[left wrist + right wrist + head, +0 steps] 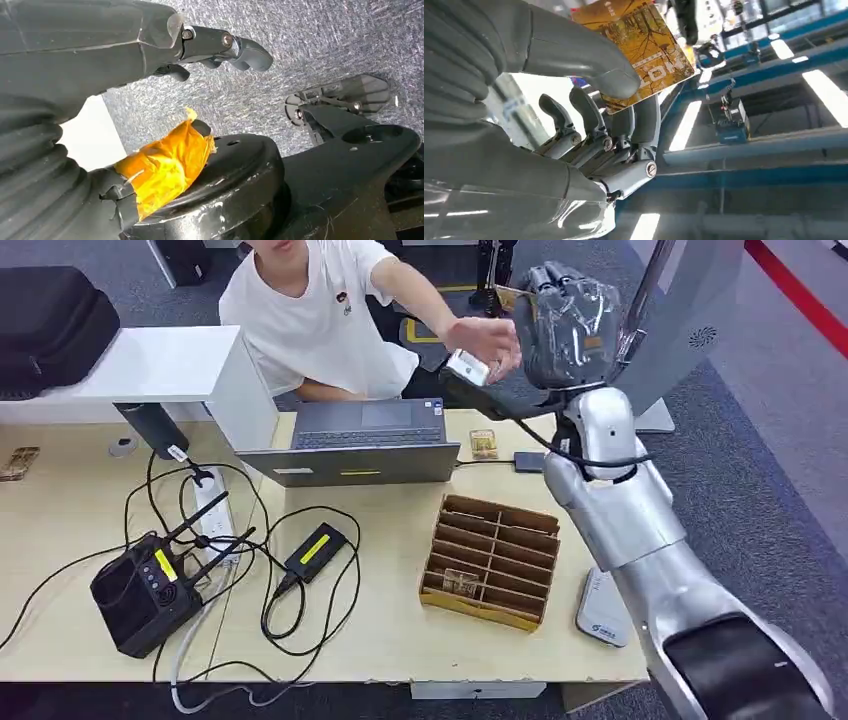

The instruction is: Pass the card to the sensor for recognition and then transmit it.

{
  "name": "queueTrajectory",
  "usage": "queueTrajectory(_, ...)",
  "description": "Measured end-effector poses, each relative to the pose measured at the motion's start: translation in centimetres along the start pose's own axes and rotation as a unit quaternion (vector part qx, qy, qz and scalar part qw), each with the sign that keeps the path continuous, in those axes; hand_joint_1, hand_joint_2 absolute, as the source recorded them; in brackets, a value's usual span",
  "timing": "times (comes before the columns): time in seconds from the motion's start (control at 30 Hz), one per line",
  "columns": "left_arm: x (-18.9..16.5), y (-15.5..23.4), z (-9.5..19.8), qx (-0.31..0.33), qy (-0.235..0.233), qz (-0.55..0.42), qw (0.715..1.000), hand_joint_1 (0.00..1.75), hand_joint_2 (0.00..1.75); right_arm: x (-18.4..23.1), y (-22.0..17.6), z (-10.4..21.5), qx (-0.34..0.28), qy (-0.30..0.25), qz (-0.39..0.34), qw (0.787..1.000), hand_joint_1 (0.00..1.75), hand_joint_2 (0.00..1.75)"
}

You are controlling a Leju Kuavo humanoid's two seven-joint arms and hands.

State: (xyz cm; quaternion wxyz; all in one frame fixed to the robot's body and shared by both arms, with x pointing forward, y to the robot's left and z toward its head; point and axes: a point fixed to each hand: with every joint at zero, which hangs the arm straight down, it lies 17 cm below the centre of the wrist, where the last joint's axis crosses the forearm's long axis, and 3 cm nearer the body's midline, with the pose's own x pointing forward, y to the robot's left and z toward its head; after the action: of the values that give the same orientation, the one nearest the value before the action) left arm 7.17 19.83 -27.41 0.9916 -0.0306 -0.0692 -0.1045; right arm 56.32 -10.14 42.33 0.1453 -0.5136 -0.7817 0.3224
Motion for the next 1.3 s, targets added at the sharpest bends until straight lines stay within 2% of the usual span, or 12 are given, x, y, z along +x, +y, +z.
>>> queueTrajectory(0.27, 0.0, -0.4, 0.0, -0.006, 0.001, -0.004, 1.0, 0.0, 1.75, -0.9, 5.9, 3.5, 0.08, 0.008, 0.035, 0.996, 1.48, 1.75)
queueTrajectory(0.3, 0.0, -0.4, 0.0, -0.006, 0.001, -0.004, 1.0, 0.0, 1.75, -1.1, 6.3, 3.9, 0.086, 0.01, 0.036, 0.996, 0.0, 1.75)
queueTrajectory(0.87, 0.0, -0.4, 0.0, -0.007, 0.001, -0.006, 1.0, 0.0, 1.75, -3.9, 9.0, 6.9, 0.132, 0.037, 0.053, 0.989, 0.0, 1.75)
queueTrajectory(1.13, -0.1, -0.4, 0.0, -0.005, 0.002, 0.001, 1.0, 0.0, 1.75, -10.9, 9.2, 9.6, 0.166, 0.064, 0.114, 0.977, 0.0, 1.75)
queueTrajectory(1.3, -0.1, -0.3, 0.0, -0.002, 0.0, 0.015, 1.0, 0.0, 1.75, -17.8, 8.7, 12.8, 0.205, 0.074, 0.182, 0.959, 0.0, 1.75)
